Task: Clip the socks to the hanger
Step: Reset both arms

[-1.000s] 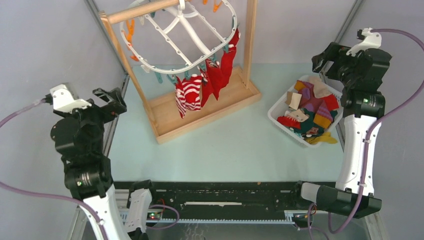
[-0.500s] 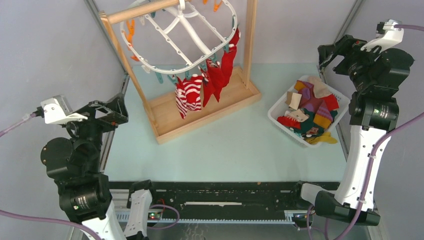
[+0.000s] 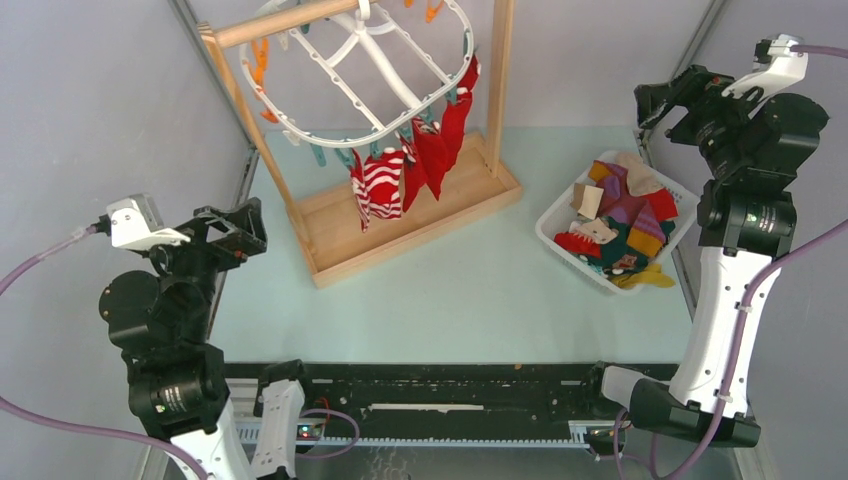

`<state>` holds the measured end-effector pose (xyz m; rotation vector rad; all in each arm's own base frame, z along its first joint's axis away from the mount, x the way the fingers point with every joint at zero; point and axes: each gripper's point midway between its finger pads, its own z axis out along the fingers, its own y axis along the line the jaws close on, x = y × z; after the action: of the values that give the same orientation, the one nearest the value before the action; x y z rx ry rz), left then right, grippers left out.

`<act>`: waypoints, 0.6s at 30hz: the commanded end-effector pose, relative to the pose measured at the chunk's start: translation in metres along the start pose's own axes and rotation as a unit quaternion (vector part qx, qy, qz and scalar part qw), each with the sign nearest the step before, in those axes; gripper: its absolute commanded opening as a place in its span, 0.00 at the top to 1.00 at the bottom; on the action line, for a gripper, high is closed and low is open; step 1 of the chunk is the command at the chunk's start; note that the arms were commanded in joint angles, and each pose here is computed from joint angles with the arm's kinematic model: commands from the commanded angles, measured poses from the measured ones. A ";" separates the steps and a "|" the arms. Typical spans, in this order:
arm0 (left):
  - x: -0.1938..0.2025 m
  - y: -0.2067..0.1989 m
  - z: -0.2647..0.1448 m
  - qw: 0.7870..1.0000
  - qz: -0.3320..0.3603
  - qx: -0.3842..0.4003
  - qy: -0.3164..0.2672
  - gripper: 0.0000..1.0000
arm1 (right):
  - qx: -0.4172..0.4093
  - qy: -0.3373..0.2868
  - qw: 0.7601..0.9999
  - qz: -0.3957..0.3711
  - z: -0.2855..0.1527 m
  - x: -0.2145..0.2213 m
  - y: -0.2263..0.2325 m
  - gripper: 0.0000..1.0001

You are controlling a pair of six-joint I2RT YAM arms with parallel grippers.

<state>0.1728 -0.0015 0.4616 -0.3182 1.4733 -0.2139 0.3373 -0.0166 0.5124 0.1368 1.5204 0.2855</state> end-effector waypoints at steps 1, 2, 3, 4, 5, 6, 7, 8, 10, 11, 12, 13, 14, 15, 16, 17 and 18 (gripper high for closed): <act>0.004 -0.001 -0.005 1.000 0.002 0.007 -0.003 0.00 | -0.007 -0.017 1.000 -0.001 0.002 -0.010 0.002 0.00; 0.005 -0.003 -0.005 1.000 -0.001 0.012 -0.002 0.00 | -0.005 -0.014 1.000 -0.001 0.003 -0.008 0.001 0.00; 0.007 -0.004 -0.005 1.000 -0.003 0.016 -0.001 0.00 | -0.004 -0.012 1.000 -0.001 0.003 -0.006 -0.001 0.00; 0.007 -0.005 -0.005 1.000 -0.005 0.018 0.000 0.00 | -0.002 -0.012 1.000 -0.002 0.003 -0.005 -0.002 0.00; 0.007 -0.007 -0.005 1.000 -0.006 0.021 0.001 0.00 | -0.001 -0.010 1.000 -0.004 0.003 -0.004 -0.002 0.00; 0.007 -0.008 -0.005 1.000 -0.006 0.024 0.001 0.00 | -0.001 -0.010 1.000 -0.007 0.003 -0.002 -0.003 0.00; 0.007 -0.009 -0.005 1.000 -0.007 0.027 0.001 0.00 | 0.000 -0.011 1.000 -0.010 0.003 -0.001 -0.004 0.00; 0.006 -0.009 -0.005 1.000 -0.007 0.029 0.001 0.00 | 0.002 -0.010 1.000 -0.011 0.003 0.001 -0.006 0.00; 0.005 -0.011 -0.005 0.999 -0.007 0.032 0.000 0.00 | 0.007 -0.006 1.000 -0.010 0.003 0.005 -0.008 0.00; 0.005 -0.011 -0.005 0.999 -0.008 0.032 0.000 0.00 | 0.008 -0.006 1.000 -0.011 0.002 0.006 -0.009 0.00; 0.004 -0.012 -0.005 0.999 -0.009 0.033 -0.001 0.00 | 0.008 -0.006 1.000 -0.013 0.002 0.006 -0.009 0.00; 0.004 -0.012 -0.005 0.999 -0.009 0.035 -0.001 0.00 | 0.008 -0.005 1.000 -0.014 0.001 0.007 -0.009 0.00; 0.004 -0.013 -0.005 0.999 -0.009 0.037 -0.002 0.00 | 0.008 -0.003 1.000 -0.014 0.002 0.009 -0.010 0.00; 0.005 -0.013 -0.004 0.999 -0.011 0.037 -0.001 0.00 | 0.008 -0.002 1.000 -0.015 0.002 0.010 -0.010 0.00; 0.006 -0.012 -0.004 0.999 -0.011 0.037 0.000 0.00 | 0.008 -0.002 1.000 -0.016 0.002 0.010 -0.010 0.00; 0.007 -0.013 -0.004 0.999 -0.011 0.038 0.000 0.00 | 0.007 -0.002 1.000 -0.017 0.003 0.010 -0.010 0.00; 0.007 -0.012 -0.004 0.999 -0.012 0.038 0.000 0.00 | 0.008 -0.002 1.000 -0.017 0.003 0.009 -0.011 0.01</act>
<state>0.1680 -0.0122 0.4558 -0.2850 1.4801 -0.2608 0.3492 -0.0228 0.4830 0.1558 1.5795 0.2797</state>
